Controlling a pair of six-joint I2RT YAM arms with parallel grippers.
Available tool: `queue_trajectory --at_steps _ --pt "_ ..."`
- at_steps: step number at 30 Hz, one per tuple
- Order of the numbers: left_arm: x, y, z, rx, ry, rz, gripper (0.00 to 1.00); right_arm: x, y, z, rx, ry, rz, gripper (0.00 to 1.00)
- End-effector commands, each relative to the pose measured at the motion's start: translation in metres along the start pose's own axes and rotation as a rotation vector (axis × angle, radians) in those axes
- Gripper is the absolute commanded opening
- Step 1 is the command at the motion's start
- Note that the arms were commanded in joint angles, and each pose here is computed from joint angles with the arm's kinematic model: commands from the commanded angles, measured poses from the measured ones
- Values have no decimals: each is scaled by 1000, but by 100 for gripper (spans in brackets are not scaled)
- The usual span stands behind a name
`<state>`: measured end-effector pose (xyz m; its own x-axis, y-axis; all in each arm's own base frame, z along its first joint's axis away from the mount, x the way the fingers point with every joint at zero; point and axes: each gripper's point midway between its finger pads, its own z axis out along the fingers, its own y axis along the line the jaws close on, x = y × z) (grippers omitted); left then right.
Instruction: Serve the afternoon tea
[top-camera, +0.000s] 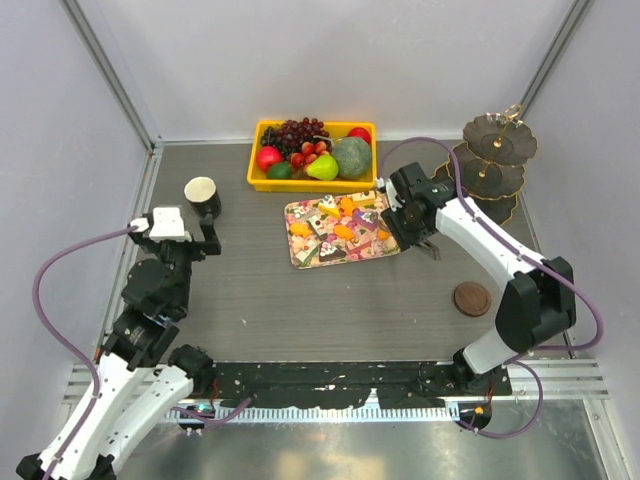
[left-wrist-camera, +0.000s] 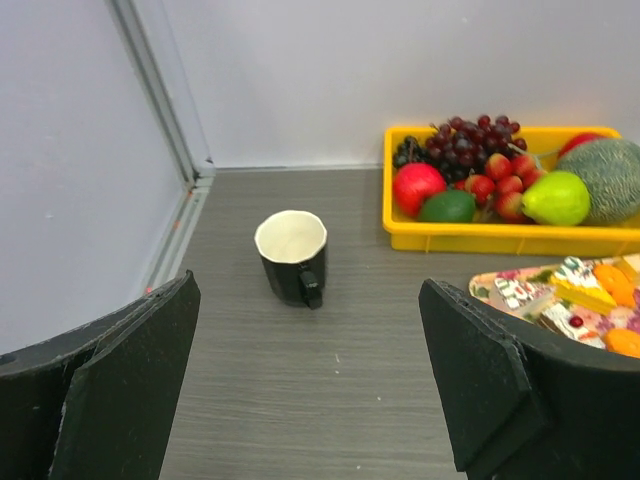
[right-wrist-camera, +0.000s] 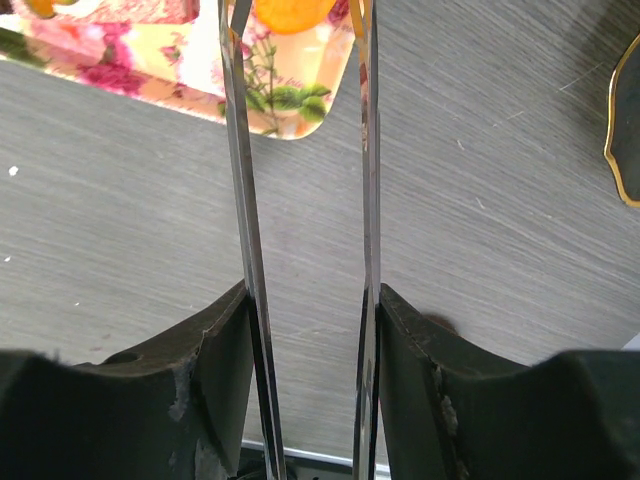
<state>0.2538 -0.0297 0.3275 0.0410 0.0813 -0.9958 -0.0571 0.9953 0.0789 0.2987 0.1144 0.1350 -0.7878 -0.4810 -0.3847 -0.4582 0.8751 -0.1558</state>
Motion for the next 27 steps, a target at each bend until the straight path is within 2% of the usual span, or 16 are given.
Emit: queue_trajectory --at_steps 1,7,27 --pt "-28 26 -7 -117 -131 -49 99 -30 -11 1 -25 -65 -17 52" --pt "-33 33 -12 -141 -177 -75 99 -39 -9 10 -56 -63 -27 53" --pt "-29 27 -8 -125 -164 -67 99 -30 -1 27 -93 -22 -38 55"
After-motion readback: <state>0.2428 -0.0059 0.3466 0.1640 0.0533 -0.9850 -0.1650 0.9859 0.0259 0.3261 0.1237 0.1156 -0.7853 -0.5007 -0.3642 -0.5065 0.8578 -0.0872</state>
